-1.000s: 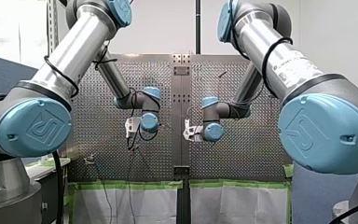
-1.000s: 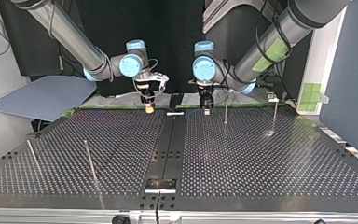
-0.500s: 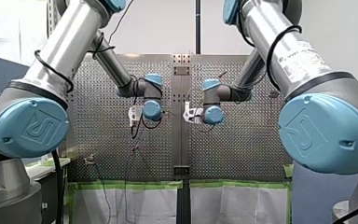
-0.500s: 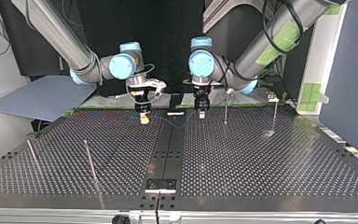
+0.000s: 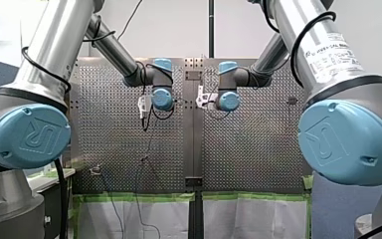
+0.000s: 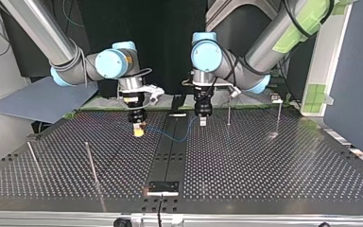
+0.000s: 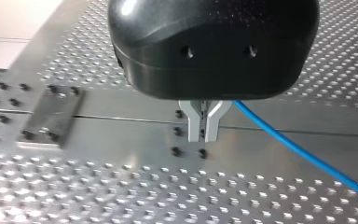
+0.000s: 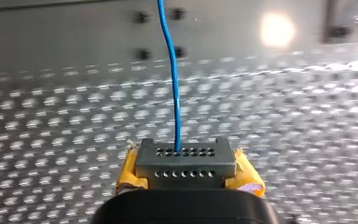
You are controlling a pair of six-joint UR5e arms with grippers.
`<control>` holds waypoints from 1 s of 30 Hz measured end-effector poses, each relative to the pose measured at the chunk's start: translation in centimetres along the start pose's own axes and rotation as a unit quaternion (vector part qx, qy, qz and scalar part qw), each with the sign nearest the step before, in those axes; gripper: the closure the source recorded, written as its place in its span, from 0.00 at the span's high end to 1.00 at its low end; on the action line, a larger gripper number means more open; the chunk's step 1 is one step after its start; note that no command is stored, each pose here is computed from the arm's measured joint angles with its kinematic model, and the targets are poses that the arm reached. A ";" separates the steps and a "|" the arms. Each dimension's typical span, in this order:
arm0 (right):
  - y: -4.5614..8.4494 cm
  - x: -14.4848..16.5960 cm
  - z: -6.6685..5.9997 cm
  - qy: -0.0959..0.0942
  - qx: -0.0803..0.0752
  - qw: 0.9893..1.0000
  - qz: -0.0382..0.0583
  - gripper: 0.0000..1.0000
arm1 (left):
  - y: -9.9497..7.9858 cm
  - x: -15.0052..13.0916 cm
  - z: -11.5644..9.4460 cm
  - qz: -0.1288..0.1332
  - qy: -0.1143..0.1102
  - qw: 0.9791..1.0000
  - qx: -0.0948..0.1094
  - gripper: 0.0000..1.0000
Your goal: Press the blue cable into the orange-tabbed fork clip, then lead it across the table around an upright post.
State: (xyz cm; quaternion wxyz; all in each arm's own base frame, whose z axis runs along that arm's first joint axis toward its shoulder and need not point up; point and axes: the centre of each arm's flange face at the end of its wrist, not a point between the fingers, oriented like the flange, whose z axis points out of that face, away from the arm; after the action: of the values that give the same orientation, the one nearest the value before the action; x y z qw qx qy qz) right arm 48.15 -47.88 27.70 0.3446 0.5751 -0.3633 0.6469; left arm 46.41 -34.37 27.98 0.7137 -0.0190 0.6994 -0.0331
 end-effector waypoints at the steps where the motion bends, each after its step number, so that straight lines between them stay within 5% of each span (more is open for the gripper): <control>1: -0.1 0.6 -0.1 0.004 0.001 1.000 0.000 0.00 | 0.0 -0.5 -0.1 -0.002 -0.004 1.000 0.000 0.02; 13: -0.4 7.5 -1.4 0.045 0.003 0.999 0.003 0.00 | -0.6 -6.7 -0.5 -0.022 -0.044 0.999 0.007 0.02; 30: -0.4 16.4 -3.8 0.097 -0.005 0.995 0.009 0.00 | -3.9 -13.2 0.0 -0.020 -0.064 0.997 0.027 0.02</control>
State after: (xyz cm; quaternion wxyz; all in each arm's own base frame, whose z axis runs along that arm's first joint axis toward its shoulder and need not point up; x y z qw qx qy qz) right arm 44.90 -43.92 43.72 0.3747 0.5047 -0.3365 0.7012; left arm 46.09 -37.29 41.45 0.7561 -0.0158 0.6510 -0.0650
